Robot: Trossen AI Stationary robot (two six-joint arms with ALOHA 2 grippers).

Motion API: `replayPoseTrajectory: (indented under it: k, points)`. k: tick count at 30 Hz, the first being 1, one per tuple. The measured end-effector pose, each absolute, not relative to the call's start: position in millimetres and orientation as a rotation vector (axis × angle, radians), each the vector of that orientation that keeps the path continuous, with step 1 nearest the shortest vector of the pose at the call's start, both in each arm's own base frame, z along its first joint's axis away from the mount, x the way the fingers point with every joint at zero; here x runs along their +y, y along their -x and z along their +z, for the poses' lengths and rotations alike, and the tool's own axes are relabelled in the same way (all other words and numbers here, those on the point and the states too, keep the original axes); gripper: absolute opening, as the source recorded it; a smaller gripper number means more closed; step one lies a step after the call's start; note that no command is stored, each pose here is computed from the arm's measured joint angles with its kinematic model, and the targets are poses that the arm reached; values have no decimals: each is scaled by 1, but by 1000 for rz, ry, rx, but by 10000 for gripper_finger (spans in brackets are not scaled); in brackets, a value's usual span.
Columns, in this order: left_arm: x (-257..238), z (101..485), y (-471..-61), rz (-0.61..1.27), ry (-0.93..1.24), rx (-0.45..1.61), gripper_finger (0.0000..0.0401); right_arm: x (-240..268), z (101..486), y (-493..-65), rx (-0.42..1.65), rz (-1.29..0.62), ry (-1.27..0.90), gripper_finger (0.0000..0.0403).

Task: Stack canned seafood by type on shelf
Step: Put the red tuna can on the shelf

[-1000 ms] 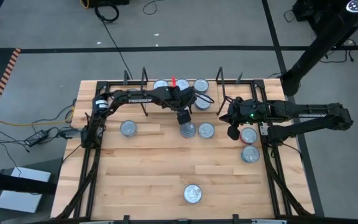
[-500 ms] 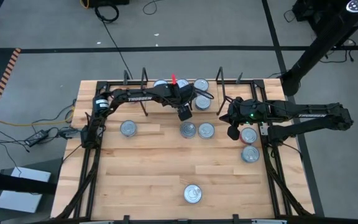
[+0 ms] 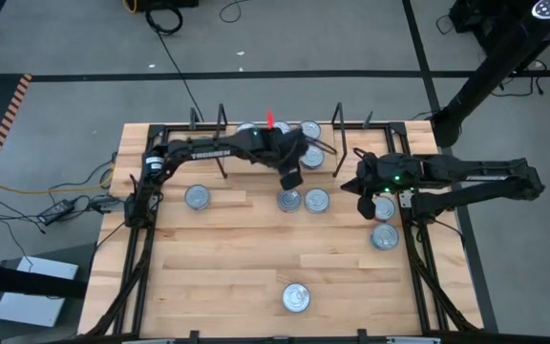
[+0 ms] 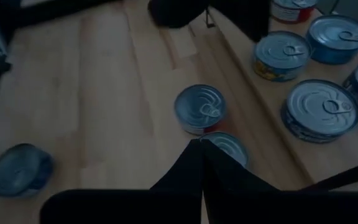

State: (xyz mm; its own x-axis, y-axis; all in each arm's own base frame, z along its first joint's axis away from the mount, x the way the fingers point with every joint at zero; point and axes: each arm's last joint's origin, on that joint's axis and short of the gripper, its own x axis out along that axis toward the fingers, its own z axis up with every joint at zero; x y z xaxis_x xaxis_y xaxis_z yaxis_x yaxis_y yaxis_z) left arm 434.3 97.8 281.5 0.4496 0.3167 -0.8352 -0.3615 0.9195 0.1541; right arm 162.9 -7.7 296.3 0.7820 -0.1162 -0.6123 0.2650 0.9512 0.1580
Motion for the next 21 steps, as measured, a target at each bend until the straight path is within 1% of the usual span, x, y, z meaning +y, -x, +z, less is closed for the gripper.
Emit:
replayPoseTrajectory:
  k: [1, 2, 8, 15, 18, 21]
  points:
    - [92, 281, -437, 408, 45, 1004, 19, -6, 298, -160, 633, -203, -251, 5]
    - [85, 281, -440, 398, 52, 983, 14, -5, 299, -157, 624, -196, -256, 4]
    - [51, 278, -456, 355, 92, 839, 4, 2, 303, -137, 623, -182, -311, 3]
    - [21, 277, -469, 262, 164, 698, 2, 11, 288, -124, 824, -234, -429, 1]
    - [15, 282, -472, 239, 190, 640, 1, 15, 284, -118, 885, -300, -529, 1]
    - [10, 284, -475, 202, 201, 607, 1, 17, 277, -110, 956, -442, -642, 0]
